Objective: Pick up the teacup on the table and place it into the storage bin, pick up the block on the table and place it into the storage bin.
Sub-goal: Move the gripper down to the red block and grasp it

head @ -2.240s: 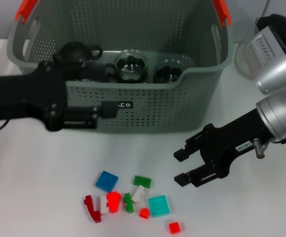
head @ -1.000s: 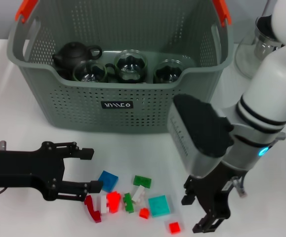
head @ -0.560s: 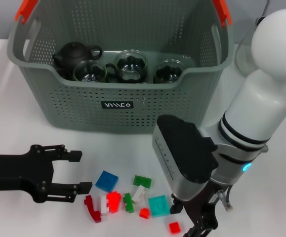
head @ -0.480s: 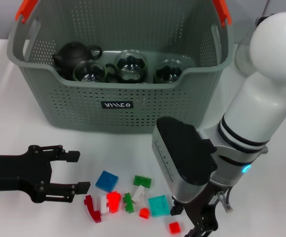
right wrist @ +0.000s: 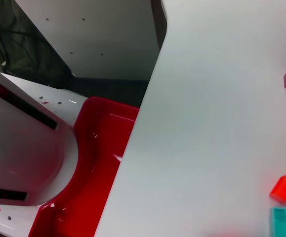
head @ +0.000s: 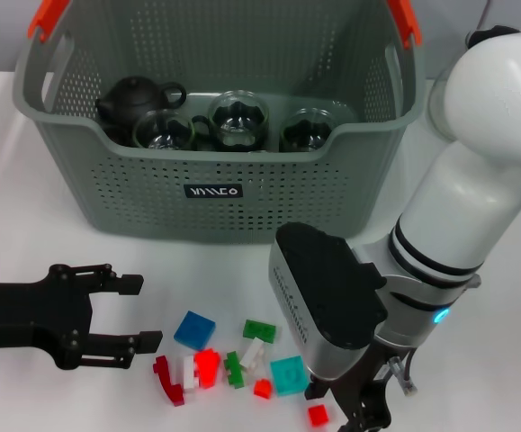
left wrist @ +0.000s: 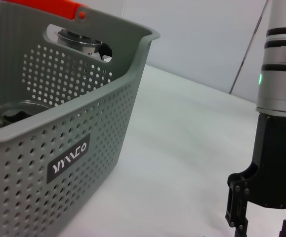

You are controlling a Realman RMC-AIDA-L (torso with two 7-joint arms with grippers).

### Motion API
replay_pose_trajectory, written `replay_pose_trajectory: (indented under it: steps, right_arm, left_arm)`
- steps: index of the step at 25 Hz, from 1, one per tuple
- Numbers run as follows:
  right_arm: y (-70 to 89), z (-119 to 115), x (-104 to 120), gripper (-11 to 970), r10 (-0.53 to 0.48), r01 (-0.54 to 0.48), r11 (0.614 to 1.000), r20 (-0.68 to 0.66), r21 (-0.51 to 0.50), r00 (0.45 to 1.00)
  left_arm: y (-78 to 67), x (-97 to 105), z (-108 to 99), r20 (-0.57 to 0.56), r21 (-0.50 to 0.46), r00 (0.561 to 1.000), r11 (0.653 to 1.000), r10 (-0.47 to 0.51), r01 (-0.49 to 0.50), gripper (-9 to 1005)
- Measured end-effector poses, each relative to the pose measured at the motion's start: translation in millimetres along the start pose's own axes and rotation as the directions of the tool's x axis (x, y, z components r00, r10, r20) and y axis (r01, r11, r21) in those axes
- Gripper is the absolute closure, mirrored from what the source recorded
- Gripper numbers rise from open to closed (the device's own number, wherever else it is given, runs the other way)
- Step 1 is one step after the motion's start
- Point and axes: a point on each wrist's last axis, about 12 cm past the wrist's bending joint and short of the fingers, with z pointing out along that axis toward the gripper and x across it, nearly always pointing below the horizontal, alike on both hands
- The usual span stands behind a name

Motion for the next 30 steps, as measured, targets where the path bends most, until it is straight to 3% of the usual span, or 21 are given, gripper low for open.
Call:
replay_pose_trajectory:
  steps: [30]
  right_arm:
    - [0.6,5.9,-2.5,338,-0.017,0.017,1.000,-0.013,0.012,1.000]
  left_arm:
    - [0.6,1.3,-2.2,0.014,-0.014,1.000,1.000,-0.011,0.011,168]
